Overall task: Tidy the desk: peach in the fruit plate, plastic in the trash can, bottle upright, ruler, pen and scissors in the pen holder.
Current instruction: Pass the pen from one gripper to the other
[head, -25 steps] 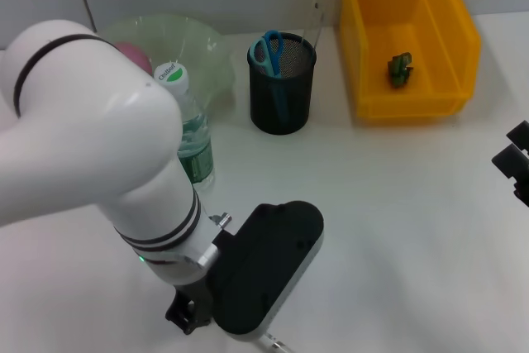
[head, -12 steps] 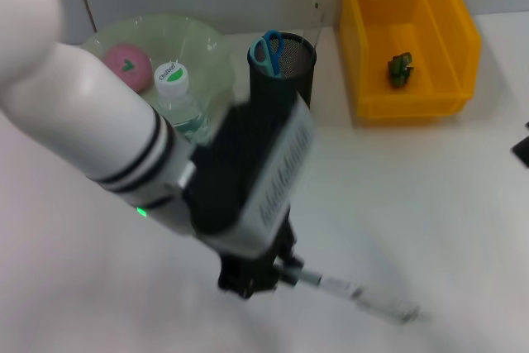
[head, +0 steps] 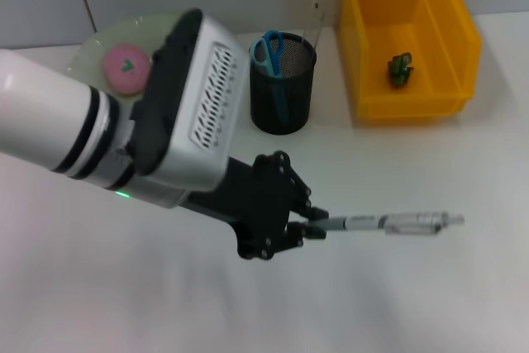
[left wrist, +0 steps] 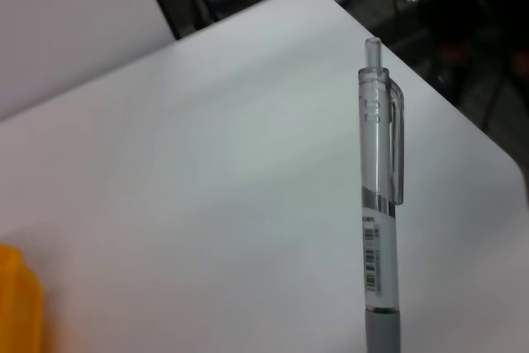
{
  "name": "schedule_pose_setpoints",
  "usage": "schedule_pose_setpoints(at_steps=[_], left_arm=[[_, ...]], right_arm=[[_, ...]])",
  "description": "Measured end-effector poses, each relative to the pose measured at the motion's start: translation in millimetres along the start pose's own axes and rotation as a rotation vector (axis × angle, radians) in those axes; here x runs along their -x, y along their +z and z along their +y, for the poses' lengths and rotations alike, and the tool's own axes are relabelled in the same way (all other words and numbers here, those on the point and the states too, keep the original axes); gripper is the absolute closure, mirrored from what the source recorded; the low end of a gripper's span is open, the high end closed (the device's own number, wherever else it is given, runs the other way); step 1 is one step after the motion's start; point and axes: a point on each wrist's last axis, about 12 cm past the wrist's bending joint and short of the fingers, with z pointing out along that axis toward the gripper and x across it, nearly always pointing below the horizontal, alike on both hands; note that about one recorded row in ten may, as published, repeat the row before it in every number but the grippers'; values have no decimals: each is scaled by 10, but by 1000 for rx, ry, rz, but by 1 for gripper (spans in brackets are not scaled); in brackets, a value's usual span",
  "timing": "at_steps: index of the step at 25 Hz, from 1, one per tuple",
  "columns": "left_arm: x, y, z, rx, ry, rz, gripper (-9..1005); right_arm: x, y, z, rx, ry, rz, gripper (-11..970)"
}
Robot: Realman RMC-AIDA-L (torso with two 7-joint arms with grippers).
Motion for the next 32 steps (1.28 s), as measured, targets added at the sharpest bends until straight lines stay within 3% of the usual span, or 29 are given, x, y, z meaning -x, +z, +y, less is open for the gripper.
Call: schedule_pose_setpoints(at_steps=[7,9,12,17,23,32], left_arm=[[-102,-79,20,85,-70,-104,849],[-143,-89,15,108,-94,-133,848],[-266,-95,-30,167,-176,-207,846],[-311,-85,-66,182,-210,-241,842],[-355,-43,-134,202,-241,-254,839],[-365,42,-185,216,-234,-259,833]], right_arm=[[-5,75,-23,31,-4,-5,145],[-29,123,-29,58,-31,15,145],[-138,248,11,168,-155,78,145],[-183,278,41,205,-218,87,145],[-250,340,31,185,-207,85,145],[-536,636,8,142,-130,125,145]])
